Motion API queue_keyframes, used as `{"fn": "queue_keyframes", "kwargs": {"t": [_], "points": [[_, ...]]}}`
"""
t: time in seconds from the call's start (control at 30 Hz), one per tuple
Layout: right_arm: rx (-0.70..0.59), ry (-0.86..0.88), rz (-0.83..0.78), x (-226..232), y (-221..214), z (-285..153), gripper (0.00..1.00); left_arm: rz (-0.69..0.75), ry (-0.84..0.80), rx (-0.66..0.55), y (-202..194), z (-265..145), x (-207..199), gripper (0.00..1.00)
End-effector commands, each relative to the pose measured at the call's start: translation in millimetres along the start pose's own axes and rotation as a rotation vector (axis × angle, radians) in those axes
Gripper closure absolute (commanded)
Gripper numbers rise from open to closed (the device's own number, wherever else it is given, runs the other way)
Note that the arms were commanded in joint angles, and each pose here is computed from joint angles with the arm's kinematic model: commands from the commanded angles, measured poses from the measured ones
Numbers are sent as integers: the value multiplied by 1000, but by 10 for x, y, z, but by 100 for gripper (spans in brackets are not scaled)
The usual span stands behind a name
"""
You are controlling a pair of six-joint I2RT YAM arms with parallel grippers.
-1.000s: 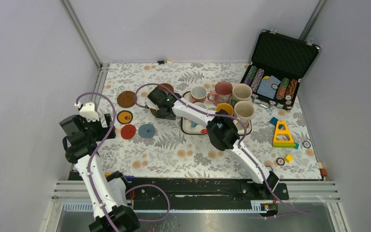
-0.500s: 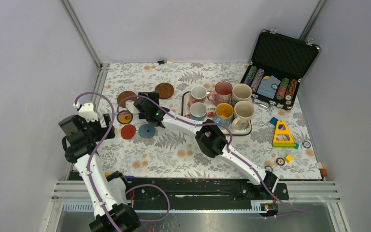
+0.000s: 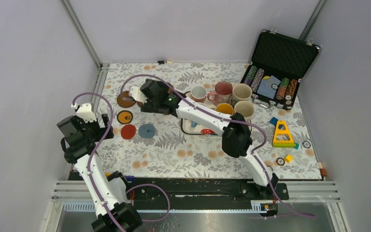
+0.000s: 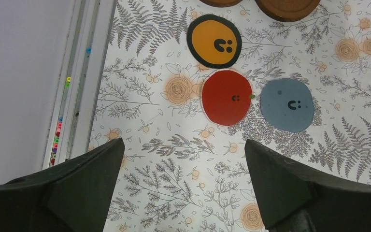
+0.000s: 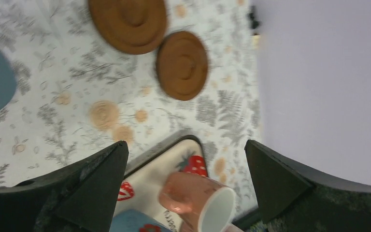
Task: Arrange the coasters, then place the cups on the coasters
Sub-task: Move the coaster to the center of the board.
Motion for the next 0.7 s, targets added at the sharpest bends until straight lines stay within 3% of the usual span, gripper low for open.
{"fn": "queue_keyframes", "kwargs": {"t": [0.0,0.27,0.5,0.67], "points": [[104,-74,37,-201,-146,-141,0,11,-19,-67,102,-20,-6,1],[244,-49,48,-23,-442,75,1,6,-26,-57,103,0,0,1],[289,-305,7,-262,-417,378,0,10,-27,-65,101,-14,-6,1],[280,-393,-51,-372,-366,758,0,8,-29,-61,102,-6,-4,1]]}}
Point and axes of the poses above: each gripper's point midway between its finger pads, its own z axis out along the fingers, its own x axis along the line the jaws close on, y = z × x, the point moved 6 cm from there along -z, back along the fingers, and after that the axes turned 12 degrees about -z, right-handed, at the moved point
